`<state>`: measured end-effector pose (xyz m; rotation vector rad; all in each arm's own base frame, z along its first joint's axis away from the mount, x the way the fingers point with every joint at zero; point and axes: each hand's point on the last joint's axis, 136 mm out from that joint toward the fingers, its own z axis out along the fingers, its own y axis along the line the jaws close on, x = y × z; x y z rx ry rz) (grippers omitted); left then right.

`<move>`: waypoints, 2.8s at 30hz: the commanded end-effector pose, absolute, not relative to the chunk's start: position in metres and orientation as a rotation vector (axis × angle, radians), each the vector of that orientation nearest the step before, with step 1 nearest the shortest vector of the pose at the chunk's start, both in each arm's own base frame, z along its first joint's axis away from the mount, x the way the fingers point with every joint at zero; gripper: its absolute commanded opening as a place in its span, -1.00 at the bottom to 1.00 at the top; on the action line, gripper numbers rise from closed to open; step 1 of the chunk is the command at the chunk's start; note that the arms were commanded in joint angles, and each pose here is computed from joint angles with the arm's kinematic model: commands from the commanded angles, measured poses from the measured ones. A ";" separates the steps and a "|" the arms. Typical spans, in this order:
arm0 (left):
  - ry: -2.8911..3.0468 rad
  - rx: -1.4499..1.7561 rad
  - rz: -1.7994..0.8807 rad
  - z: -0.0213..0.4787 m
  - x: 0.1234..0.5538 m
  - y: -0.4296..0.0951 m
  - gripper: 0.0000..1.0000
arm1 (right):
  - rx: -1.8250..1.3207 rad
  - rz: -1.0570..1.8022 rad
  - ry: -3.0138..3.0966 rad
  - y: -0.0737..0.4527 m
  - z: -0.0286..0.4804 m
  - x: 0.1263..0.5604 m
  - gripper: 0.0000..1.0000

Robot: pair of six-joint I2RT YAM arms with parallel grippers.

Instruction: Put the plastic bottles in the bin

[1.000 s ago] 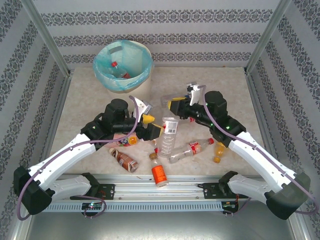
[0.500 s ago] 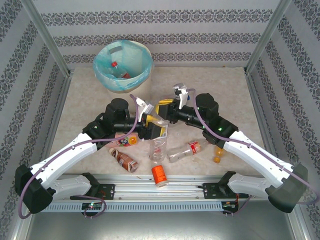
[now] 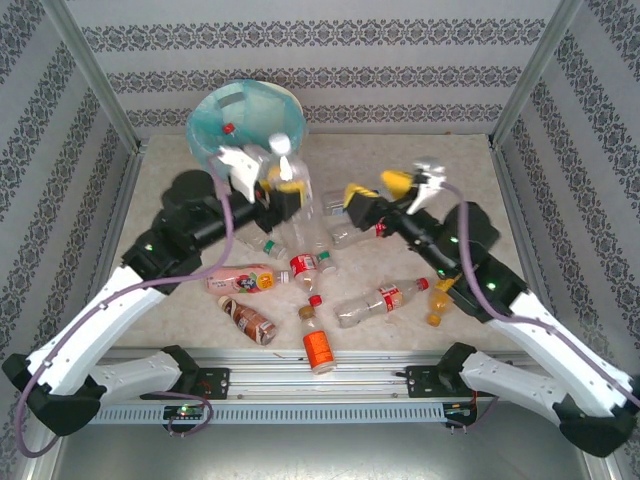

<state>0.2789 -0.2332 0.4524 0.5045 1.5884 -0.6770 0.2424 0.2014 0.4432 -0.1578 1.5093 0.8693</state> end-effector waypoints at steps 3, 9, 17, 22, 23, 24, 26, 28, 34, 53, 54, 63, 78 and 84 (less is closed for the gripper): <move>1.458 0.311 -0.237 0.531 0.339 -0.173 0.02 | 0.028 0.644 1.468 0.142 0.458 0.243 0.96; 1.413 0.274 -0.085 0.552 0.418 -0.152 0.02 | 0.014 0.638 1.504 0.137 0.453 0.236 0.96; 1.436 0.163 -0.090 0.524 0.514 -0.114 0.00 | 0.024 0.571 1.505 0.109 0.466 0.216 0.96; 1.526 0.174 -0.149 0.480 0.548 -0.120 0.15 | 0.085 0.533 1.500 0.088 0.458 0.210 0.96; 1.531 0.181 -0.159 0.476 0.551 -0.122 0.23 | 0.097 0.526 1.499 0.086 0.455 0.209 0.96; 1.535 0.189 -0.166 0.473 0.552 -0.124 0.32 | 0.106 0.525 1.498 0.084 0.454 0.209 0.96; 1.540 0.186 -0.175 0.471 0.553 -0.125 0.46 | 0.121 0.519 1.502 0.082 0.450 0.209 0.96; 1.534 0.185 -0.179 0.473 0.551 -0.125 0.49 | 0.123 0.512 1.508 0.082 0.448 0.211 0.96; 1.515 0.179 -0.184 0.480 0.540 -0.122 0.51 | 0.120 0.514 1.520 0.087 0.446 0.216 0.96; 1.736 0.149 -0.297 0.460 0.479 -0.121 0.42 | -0.284 0.617 2.054 0.199 0.349 0.224 0.66; 1.740 0.155 -0.317 0.461 0.466 -0.124 0.42 | -0.262 0.611 2.124 0.202 0.332 0.221 0.66; 1.904 0.350 -0.436 0.373 0.327 -0.160 0.43 | -0.426 0.456 2.547 0.266 0.167 0.137 0.74; 2.009 0.458 -0.383 0.249 0.250 -0.136 0.50 | -0.515 0.242 2.806 0.312 0.057 0.090 0.89; 1.979 0.439 -0.328 0.253 0.253 -0.128 0.54 | -0.520 0.226 2.885 0.313 0.031 0.080 0.79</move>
